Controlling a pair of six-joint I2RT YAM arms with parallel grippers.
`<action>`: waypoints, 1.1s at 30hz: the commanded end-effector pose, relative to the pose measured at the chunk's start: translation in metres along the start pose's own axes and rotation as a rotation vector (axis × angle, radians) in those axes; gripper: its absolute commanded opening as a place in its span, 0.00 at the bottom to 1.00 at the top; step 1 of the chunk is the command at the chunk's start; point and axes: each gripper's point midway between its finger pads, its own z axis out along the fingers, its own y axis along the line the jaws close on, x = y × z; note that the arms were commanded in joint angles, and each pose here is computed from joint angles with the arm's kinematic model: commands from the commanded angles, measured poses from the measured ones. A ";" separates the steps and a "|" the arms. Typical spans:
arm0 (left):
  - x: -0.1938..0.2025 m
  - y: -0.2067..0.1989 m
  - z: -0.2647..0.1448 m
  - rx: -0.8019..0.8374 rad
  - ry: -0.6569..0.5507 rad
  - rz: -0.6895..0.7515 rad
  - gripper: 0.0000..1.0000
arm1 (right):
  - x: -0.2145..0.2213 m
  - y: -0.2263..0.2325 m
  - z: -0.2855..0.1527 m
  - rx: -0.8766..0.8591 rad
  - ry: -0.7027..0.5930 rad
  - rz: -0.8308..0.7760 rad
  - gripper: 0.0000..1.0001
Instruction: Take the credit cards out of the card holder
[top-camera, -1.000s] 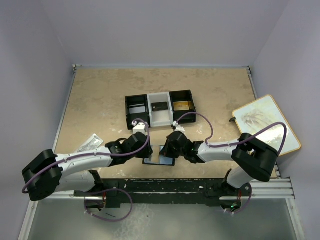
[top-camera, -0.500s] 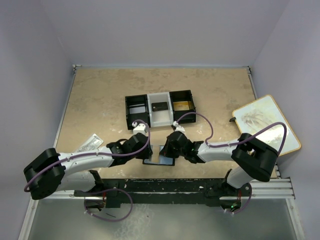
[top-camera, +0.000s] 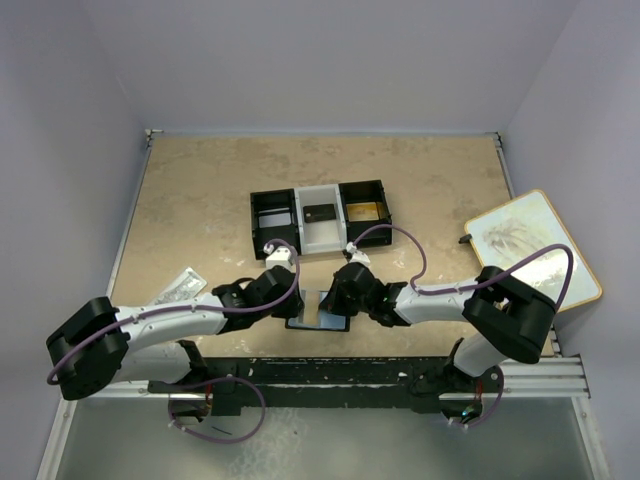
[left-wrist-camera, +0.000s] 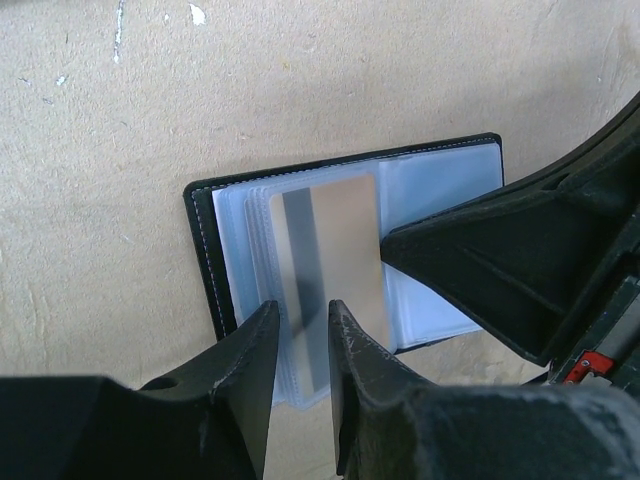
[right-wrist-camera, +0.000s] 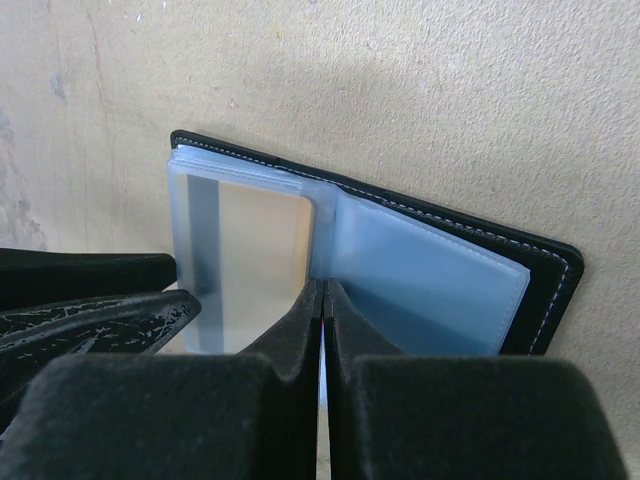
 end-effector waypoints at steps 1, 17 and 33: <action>-0.011 -0.022 -0.007 0.079 -0.029 -0.018 0.24 | 0.027 -0.053 0.001 0.182 0.080 -0.048 0.01; -0.015 -0.029 -0.013 0.088 -0.025 -0.009 0.29 | 0.027 -0.054 0.001 0.184 0.079 -0.047 0.01; -0.013 -0.032 -0.013 0.069 0.005 0.025 0.33 | 0.026 -0.052 0.002 0.183 0.078 -0.052 0.01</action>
